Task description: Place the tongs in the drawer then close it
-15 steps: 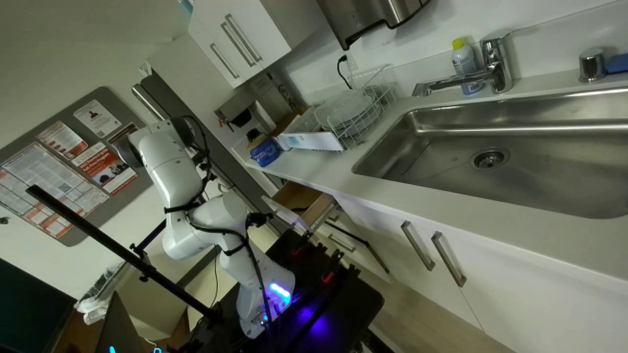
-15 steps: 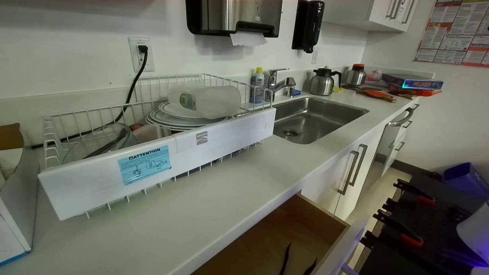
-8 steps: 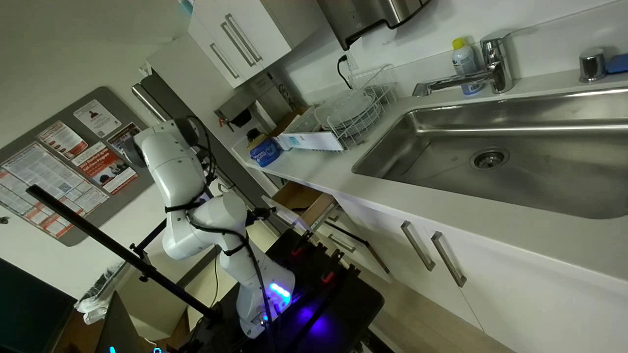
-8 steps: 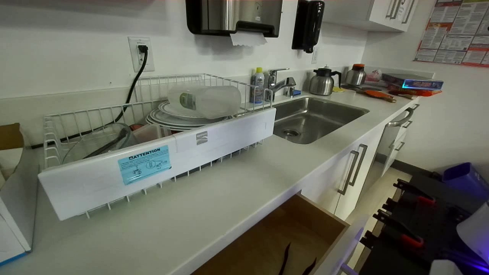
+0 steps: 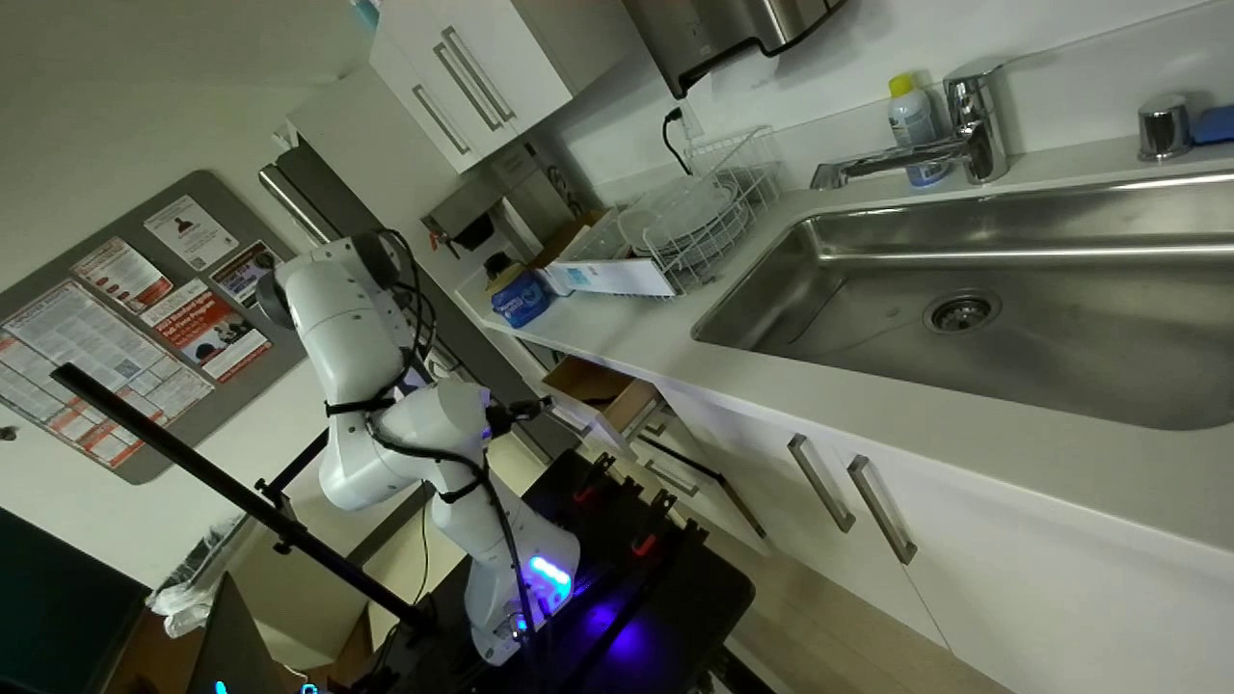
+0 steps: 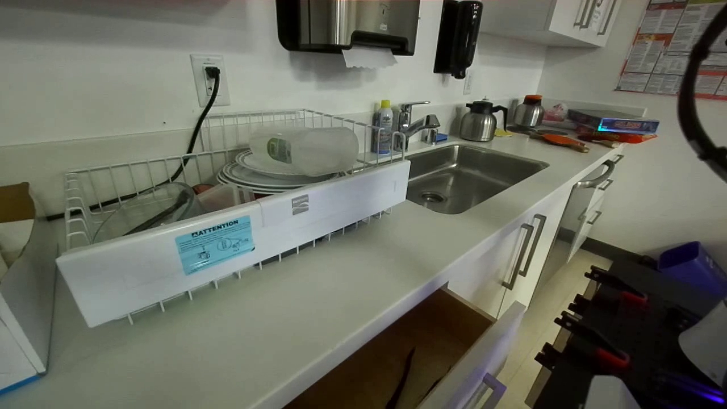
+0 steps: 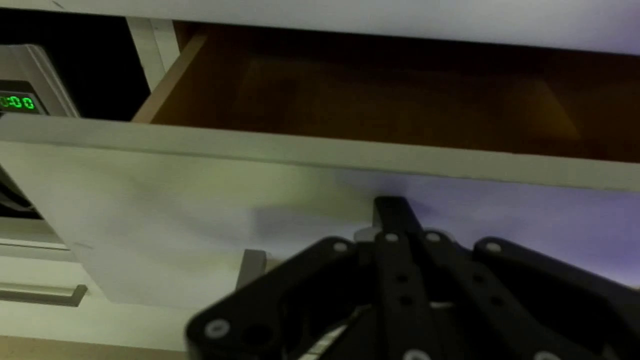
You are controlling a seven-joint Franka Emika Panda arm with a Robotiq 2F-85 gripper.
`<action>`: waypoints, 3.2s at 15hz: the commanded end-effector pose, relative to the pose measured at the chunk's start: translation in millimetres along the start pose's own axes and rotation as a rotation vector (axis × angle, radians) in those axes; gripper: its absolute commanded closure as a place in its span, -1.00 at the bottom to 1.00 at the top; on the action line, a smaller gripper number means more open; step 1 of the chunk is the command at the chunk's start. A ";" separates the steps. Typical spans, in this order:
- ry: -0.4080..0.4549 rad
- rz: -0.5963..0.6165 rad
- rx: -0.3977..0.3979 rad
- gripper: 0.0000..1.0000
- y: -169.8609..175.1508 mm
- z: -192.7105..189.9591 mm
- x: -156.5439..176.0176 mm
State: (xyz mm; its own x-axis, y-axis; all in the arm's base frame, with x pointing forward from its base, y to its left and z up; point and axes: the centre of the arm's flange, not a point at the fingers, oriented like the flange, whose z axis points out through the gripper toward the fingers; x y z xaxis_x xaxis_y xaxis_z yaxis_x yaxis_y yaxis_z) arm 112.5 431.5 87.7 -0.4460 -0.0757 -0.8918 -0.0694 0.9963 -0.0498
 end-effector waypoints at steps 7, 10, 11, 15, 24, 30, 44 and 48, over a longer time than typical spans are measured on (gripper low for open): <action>-0.087 -0.058 0.003 1.00 -0.1 53.9 -36.2; -0.096 -0.088 0.009 1.00 -11.0 76.2 -41.2; -0.101 -0.099 0.012 1.00 -14.4 84.2 -43.0; -0.108 -0.125 0.031 1.00 -28.2 115.6 -51.3; -0.057 -0.133 0.089 1.00 -14.1 71.9 -53.5; 0.003 -0.111 0.287 1.00 -1.5 -16.0 -81.6; -0.071 0.483 0.727 1.00 -118.2 -101.3 -178.5; -0.124 0.584 0.794 1.00 -147.3 -123.0 -199.8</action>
State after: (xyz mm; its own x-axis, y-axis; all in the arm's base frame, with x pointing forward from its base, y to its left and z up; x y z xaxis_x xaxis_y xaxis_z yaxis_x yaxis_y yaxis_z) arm 112.0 330.0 291.4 -0.2096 0.3574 -0.9101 0.7452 0.6611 0.0880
